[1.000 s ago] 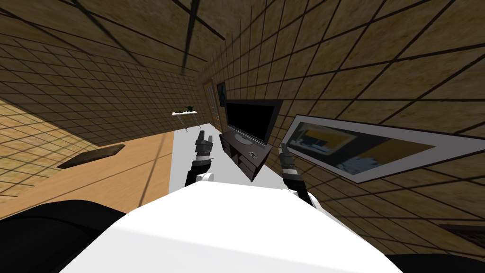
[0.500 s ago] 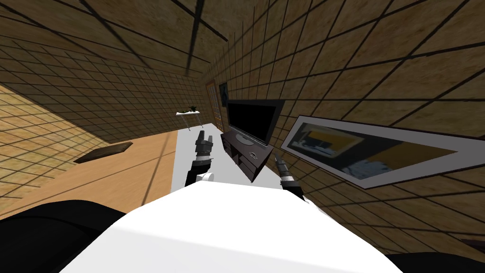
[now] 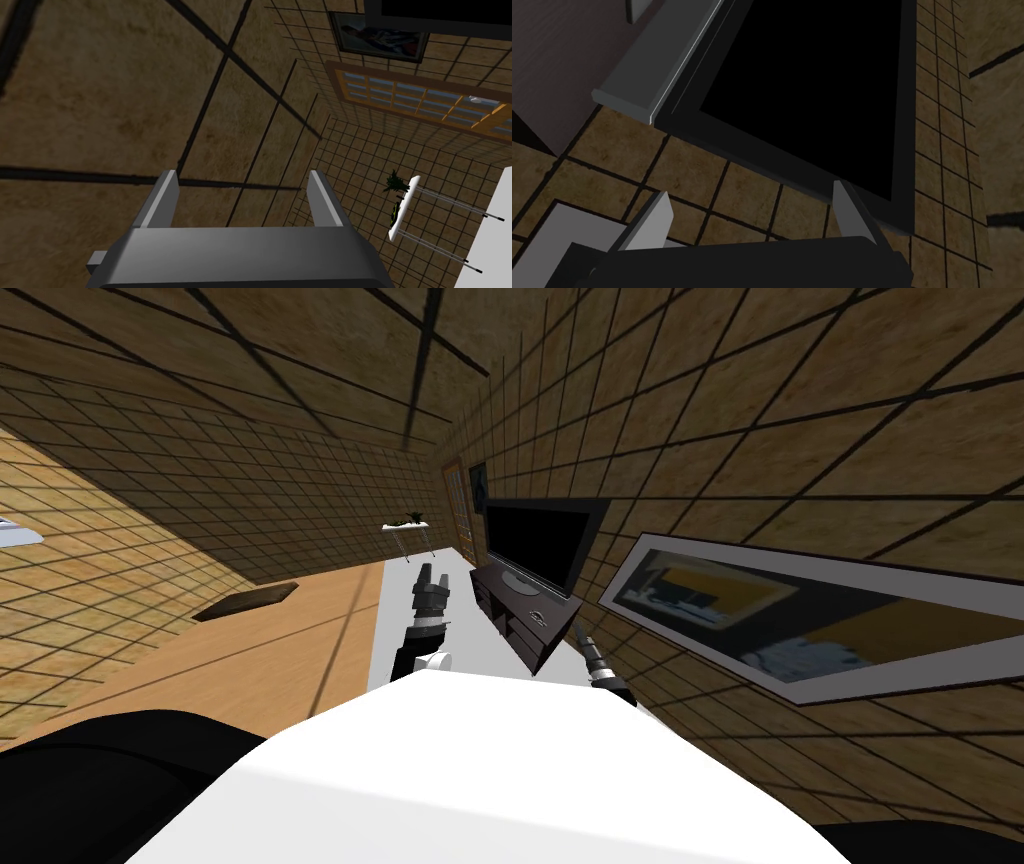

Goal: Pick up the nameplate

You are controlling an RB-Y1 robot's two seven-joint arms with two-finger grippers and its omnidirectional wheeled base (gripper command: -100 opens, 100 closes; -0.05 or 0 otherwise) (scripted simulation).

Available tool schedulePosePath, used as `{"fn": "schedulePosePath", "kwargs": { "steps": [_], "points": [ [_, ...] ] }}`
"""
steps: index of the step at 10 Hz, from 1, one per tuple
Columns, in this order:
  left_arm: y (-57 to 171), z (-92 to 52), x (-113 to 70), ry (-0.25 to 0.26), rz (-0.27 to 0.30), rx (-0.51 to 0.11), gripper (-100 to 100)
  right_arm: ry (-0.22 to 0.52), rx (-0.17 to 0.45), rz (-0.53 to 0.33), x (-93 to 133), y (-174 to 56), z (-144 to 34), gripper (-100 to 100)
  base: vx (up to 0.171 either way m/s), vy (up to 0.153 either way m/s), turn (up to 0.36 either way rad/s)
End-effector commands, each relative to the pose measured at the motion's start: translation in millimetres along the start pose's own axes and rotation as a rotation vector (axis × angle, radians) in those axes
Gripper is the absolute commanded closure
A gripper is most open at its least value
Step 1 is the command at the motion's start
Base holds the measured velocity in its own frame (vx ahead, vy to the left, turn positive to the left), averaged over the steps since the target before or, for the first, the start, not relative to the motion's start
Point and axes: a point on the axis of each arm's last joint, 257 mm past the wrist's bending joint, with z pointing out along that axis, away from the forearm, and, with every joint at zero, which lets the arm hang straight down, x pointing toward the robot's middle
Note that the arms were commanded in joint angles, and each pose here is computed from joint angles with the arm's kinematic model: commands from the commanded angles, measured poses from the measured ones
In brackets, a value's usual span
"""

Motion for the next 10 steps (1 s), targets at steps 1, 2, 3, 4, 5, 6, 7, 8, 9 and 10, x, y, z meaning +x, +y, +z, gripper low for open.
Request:
{"fn": "schedulePosePath", "kwargs": {
  "steps": [1,2,3,4,5,6,7,8,9,10],
  "points": [
    [0,0.0,0.0,0.0,0.0,0.0,0,0.066,0.054,-0.043,16,-28,-12.4,-100,0.028,0.001,0.174],
    [0,0.0,0.0,0.0,0.0,0.0,0,0.109,0.083,-0.072,26,-44,-19.6,-100,0.033,-0.002,0.174],
    [0,0.0,0.0,0.0,0.0,0.0,0,0.115,0.095,-0.074,28,-50,-22.0,-100,0.023,-0.002,0.053],
    [0,0.0,0.0,0.0,0.0,0.0,0,0.163,0.126,-0.107,38,-69,-31.1,-100,0.019,0.004,0.127],
    [0,0.0,0.0,0.0,0.0,0.0,0,0.211,0.155,-0.142,47,-87,-41.2,-100,0.028,0.012,0.227],
    [0,0.0,0.0,0.0,0.0,0.0,0,0.214,0.164,-0.142,48,-91,-43.1,-100,0.024,0.005,0.065],
    [0,0.0,0.0,0.0,0.0,0.0,0,0.264,0.193,-0.179,55,-110,-54.5,-100,0.026,0.011,0.148],
    [0,0.0,0.0,0.0,0.0,0.0,0,0.312,0.212,-0.217,61,-124,-64.3,-100,0.036,0.017,0.217],
    [0,0.0,0.0,0.0,0.0,0.0,0,0.316,0.225,-0.217,62,-131,-67.8,-100,0.031,0.006,0.081],
    [0,0.0,0.0,0.0,0.0,0.0,0,0.364,0.243,-0.257,66,-145,-78.1,-100,0.029,0.012,0.178]
  ]
}}
